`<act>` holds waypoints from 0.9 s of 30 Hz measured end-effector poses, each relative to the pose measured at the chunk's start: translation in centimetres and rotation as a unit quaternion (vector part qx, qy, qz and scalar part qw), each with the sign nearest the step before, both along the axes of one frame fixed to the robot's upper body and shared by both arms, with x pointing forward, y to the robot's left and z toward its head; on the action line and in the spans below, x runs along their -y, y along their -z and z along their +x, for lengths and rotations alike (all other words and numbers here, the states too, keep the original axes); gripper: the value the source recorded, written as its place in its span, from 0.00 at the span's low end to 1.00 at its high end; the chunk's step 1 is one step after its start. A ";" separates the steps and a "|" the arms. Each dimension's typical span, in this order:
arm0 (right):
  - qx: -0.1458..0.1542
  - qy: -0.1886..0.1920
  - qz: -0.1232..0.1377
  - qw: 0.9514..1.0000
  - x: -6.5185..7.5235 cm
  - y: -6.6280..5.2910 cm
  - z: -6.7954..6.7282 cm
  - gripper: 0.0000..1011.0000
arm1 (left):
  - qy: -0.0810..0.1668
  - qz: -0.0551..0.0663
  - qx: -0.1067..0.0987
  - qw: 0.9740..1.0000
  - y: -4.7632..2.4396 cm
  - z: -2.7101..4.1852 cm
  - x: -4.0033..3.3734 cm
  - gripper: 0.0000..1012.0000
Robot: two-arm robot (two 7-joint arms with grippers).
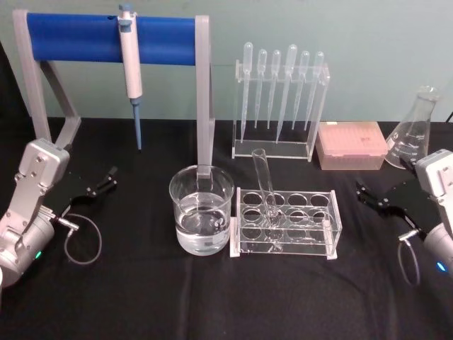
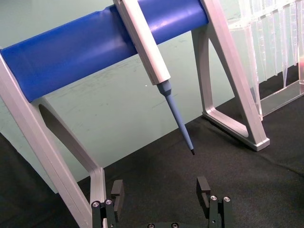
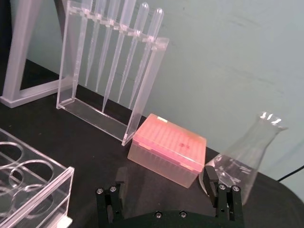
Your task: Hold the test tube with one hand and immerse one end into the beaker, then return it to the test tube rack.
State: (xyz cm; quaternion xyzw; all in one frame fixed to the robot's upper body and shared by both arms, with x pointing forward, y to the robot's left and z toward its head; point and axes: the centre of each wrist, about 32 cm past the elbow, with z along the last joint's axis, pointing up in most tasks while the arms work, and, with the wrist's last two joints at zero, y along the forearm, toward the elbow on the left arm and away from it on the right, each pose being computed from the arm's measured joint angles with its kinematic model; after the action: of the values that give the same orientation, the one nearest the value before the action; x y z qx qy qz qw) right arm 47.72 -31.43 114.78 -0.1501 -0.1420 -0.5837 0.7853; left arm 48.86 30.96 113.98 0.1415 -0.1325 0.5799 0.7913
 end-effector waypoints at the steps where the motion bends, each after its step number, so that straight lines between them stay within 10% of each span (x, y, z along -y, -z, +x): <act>1: 0.002 -0.001 -0.004 1.000 0.2 -0.4 -0.5 0.99 | 0.000 0.000 0.000 1.000 0.00 0.00 0.00 0.99; 12: -0.020 -0.100 0.014 0.995 -0.7 -5.1 -3.8 0.99 | 0.000 0.000 0.000 1.000 0.00 0.00 0.00 0.99; 27: -0.089 -0.233 0.017 0.968 -6.6 -7.6 0.4 0.99 | 0.000 0.000 0.000 1.000 0.00 0.00 0.00 0.99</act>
State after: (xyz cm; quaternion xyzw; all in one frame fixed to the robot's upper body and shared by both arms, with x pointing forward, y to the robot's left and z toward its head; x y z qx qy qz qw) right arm 48.13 -24.86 122.39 -0.1509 -0.0932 -0.3713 0.9114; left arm 48.86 30.97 113.98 0.1415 -0.1324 0.5799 0.7913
